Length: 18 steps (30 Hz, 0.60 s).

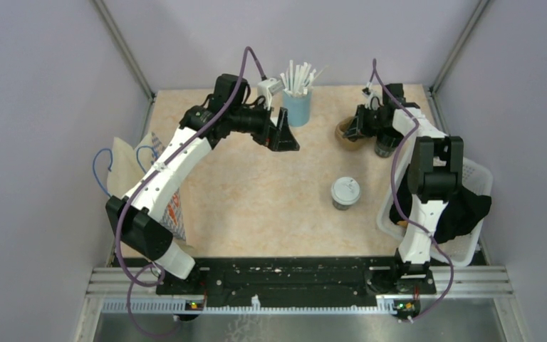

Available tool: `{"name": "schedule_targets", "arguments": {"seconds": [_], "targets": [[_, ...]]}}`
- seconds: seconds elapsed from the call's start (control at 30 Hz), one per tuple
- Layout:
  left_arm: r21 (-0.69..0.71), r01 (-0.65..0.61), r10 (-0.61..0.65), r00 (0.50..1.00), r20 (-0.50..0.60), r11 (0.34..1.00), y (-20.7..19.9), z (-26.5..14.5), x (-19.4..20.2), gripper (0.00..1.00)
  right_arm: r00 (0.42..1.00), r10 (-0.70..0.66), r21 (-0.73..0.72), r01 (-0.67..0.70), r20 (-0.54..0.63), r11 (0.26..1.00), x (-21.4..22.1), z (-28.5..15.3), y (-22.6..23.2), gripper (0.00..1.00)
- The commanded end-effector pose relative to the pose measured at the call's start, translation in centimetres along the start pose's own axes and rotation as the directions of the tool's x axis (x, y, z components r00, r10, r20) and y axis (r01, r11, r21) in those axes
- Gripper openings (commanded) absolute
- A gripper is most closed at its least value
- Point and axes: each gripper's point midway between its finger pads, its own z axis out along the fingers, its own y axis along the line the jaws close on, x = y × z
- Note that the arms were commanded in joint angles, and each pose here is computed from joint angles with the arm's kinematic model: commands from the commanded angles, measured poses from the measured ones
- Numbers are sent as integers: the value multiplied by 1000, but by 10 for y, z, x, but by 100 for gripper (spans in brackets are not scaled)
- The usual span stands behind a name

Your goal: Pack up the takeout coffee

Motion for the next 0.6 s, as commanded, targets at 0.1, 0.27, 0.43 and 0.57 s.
{"name": "schedule_targets", "arguments": {"seconds": [0.1,0.27,0.43,0.57], "targets": [[25,-44,43,999,30,999,-6,-1,-13,99,995,-62,30,60,73,998,-31,-28,16,12],[26,-39,38,999,26,999,-6,-1,-11,99,992,-80,53,75,99,996,-44,-40,22,10],[25,-34,34,999,25,999,-5,0,-11,99,988,-101,66,94,115,993,-52,-46,28,7],[3,-27,27,999,29,1000,-3,-1,-12,99,983,-125,74,116,132,990,-59,-52,39,2]]}}
